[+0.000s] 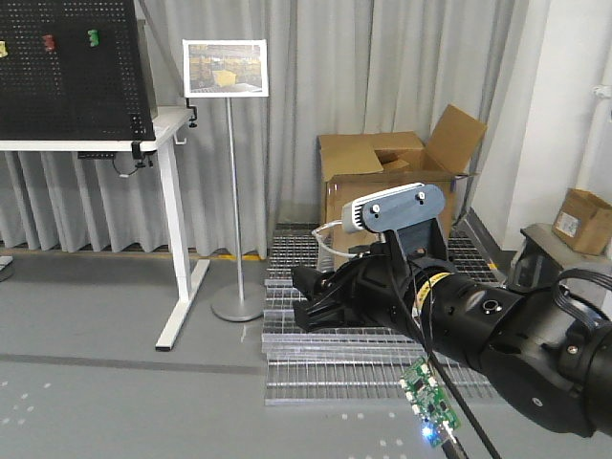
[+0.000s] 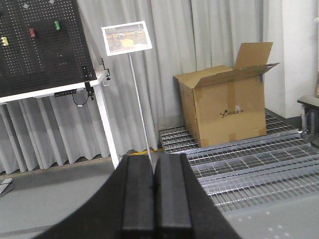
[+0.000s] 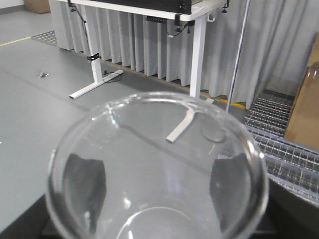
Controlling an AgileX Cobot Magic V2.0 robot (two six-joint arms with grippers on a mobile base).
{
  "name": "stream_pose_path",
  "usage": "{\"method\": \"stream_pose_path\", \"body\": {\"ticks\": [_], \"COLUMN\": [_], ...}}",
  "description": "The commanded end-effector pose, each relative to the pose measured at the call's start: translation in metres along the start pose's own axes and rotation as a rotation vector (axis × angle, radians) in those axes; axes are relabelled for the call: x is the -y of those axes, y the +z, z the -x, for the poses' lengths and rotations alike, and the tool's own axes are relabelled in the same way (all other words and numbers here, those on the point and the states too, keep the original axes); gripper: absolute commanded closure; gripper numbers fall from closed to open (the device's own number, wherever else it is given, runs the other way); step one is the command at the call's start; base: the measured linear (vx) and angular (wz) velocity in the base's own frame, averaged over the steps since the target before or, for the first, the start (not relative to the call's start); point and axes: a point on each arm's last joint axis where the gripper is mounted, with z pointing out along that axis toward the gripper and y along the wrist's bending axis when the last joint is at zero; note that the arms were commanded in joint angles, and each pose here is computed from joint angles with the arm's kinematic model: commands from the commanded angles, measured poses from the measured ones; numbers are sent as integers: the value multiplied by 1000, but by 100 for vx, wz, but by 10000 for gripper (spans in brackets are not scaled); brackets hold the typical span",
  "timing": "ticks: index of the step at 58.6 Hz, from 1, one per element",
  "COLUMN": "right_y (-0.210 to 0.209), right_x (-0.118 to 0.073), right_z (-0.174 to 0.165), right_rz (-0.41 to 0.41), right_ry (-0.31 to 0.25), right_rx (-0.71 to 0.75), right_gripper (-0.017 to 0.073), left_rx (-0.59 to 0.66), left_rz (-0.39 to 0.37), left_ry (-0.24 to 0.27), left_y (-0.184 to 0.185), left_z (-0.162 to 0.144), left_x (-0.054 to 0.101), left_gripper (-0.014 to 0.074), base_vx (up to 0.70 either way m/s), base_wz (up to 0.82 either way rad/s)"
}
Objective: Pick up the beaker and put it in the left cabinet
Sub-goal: 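Hold the beaker in the right gripper while the base drives to the cabinet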
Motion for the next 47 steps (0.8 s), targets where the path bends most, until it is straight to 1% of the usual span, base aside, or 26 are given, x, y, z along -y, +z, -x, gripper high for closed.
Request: {"method": "stream_pose_path", "body": {"ticks": [1,22,47], "right_y": [-13,-13,-13], "right_x": [0,0,0], "right_z": [29,29,29], "right_rz": [17,17,17], "right_ry": [-1,-1,-1], "right_rx": [145,145,145], "right_gripper": [568,568,568], "left_rx": [77,77,77], "left_rz": [7,7,7], "left_ry": [-6,-6,-6], "left_y": [-1,-1,-1], "left_z": [3,3,3], "left_x": [0,0,0], "left_gripper": [592,592,592], "base_vx": [63,57,46], "base_wz": [1,2,2]}}
